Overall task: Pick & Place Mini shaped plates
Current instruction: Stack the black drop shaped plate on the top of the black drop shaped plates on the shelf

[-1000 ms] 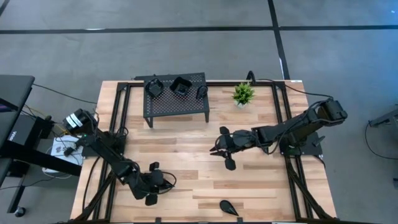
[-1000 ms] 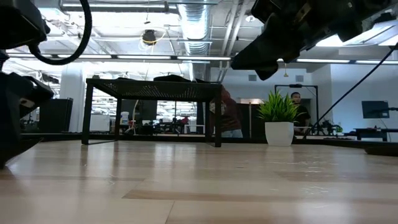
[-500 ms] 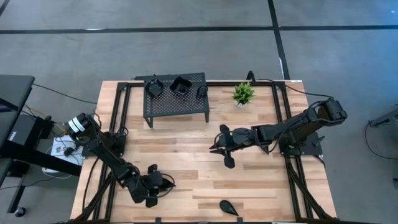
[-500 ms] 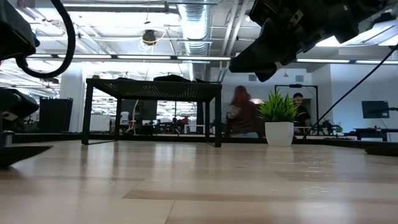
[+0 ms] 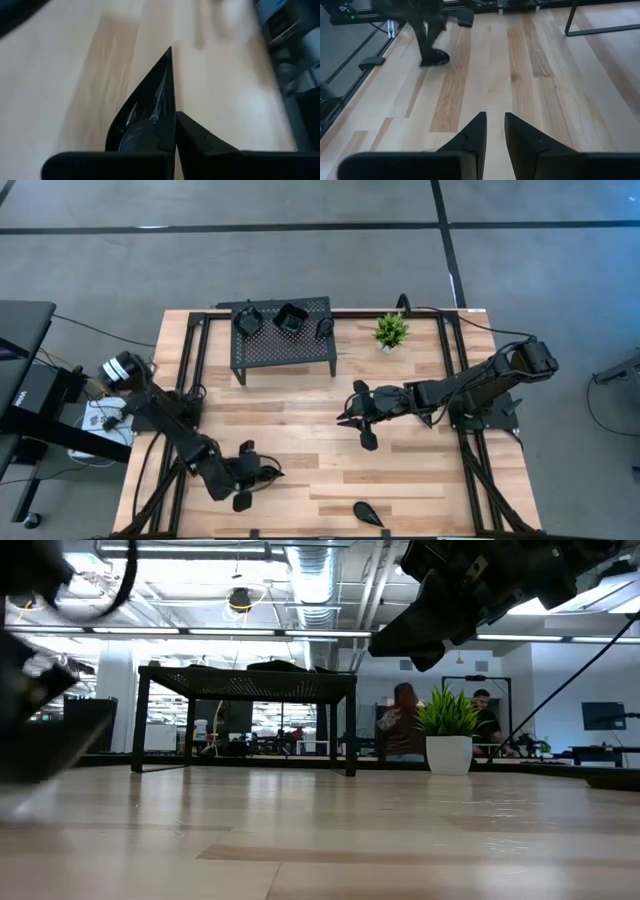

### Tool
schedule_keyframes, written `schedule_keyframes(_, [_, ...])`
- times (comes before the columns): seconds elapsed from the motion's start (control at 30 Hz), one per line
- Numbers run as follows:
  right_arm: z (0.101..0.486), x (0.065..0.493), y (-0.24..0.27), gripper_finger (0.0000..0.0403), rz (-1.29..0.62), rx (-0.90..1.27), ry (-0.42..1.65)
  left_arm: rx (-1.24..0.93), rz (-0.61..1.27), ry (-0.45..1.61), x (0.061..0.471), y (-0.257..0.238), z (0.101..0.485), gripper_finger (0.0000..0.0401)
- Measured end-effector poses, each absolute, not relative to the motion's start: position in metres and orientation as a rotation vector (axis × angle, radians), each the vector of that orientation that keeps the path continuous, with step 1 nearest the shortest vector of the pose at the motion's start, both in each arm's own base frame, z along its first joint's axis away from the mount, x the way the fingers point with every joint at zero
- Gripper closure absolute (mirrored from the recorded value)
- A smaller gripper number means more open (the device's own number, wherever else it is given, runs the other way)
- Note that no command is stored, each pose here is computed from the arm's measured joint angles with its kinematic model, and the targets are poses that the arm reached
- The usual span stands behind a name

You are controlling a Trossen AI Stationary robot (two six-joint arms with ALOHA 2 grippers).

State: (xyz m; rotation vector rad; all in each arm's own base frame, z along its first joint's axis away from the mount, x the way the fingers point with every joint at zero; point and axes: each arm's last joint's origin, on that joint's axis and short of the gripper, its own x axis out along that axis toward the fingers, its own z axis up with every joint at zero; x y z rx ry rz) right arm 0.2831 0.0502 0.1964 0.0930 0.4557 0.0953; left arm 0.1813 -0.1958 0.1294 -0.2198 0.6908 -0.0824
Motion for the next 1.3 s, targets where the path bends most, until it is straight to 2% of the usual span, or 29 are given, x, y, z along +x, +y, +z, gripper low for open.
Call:
schedule_keyframes(0.2, [0.196,0.283,0.050,0.0339,0.095,0.093,0.456,-0.084,-0.161,0.497,0.191,-0.168,0.187,0.0394])
schedule_keyframes(0.4, [0.196,0.283,0.050,0.0339,0.095,0.093,0.455,0.165,-0.154,0.276,0.198,-0.110,0.242,0.0394])
schedule_keyframes(0.6, [0.197,0.283,0.050,0.0339,0.094,0.097,0.453,0.346,-0.199,0.151,0.208,-0.040,0.270,0.0394])
schedule_keyframes(0.77, [0.197,0.283,0.053,0.0339,0.090,0.150,0.451,0.324,-0.301,0.181,0.228,0.007,0.265,0.0394])
schedule_keyframes(0.97, [0.196,0.286,0.057,0.0339,0.096,0.191,0.428,0.450,-0.437,0.244,0.249,0.034,0.236,0.0393])
schedule_keyframes(1.13, [0.199,0.295,0.052,0.0339,0.127,-0.032,0.310,0.462,-0.482,0.244,0.255,0.034,0.231,0.0393])
schedule_keyframes(1.3, [0.217,0.306,0.046,0.0339,0.126,-0.289,0.182,0.410,-0.699,0.142,0.251,0.028,0.236,0.0393])
